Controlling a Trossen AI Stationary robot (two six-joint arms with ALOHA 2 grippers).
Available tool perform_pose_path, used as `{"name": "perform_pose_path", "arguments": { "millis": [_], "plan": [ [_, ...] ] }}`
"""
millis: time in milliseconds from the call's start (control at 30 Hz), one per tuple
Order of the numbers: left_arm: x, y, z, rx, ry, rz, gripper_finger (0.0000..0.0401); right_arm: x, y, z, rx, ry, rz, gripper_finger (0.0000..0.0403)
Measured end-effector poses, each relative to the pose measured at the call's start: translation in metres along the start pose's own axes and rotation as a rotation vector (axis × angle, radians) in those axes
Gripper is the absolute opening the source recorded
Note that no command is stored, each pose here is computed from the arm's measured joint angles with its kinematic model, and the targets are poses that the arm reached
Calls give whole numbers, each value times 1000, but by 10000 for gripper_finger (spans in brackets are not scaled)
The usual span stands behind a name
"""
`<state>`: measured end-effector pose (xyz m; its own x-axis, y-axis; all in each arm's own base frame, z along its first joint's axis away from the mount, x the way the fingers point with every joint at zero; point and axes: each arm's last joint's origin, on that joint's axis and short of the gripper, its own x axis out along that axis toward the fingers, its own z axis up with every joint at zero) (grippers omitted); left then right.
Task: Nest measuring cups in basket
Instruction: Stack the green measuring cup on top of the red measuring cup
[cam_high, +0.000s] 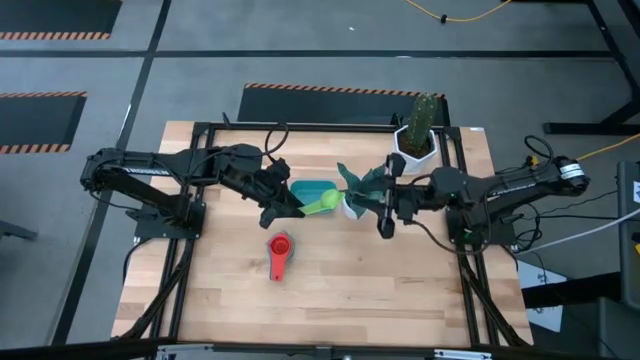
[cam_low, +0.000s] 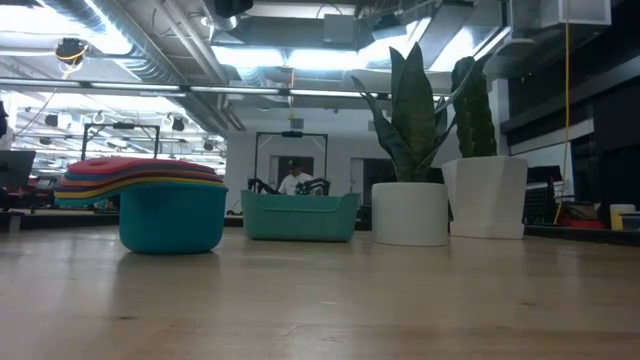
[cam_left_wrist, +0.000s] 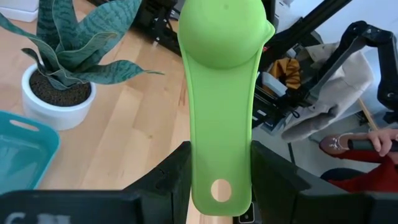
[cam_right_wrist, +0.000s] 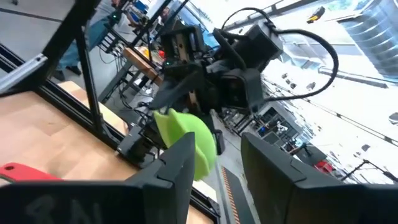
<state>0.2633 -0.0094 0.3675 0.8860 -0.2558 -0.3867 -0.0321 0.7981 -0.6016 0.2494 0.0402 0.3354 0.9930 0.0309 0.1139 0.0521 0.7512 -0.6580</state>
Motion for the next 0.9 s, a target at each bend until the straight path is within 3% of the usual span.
{"name": "perform_pose_path", "arguments": {
  "millis": [233,900],
  "plan": [
    [0,0,0,0,0,-1,130,6,-1,-10,-6,-16,58,136],
    [0,0,0,-26,0,-1,130,18,3,-23,-12,17,53,134]
  ]
}}
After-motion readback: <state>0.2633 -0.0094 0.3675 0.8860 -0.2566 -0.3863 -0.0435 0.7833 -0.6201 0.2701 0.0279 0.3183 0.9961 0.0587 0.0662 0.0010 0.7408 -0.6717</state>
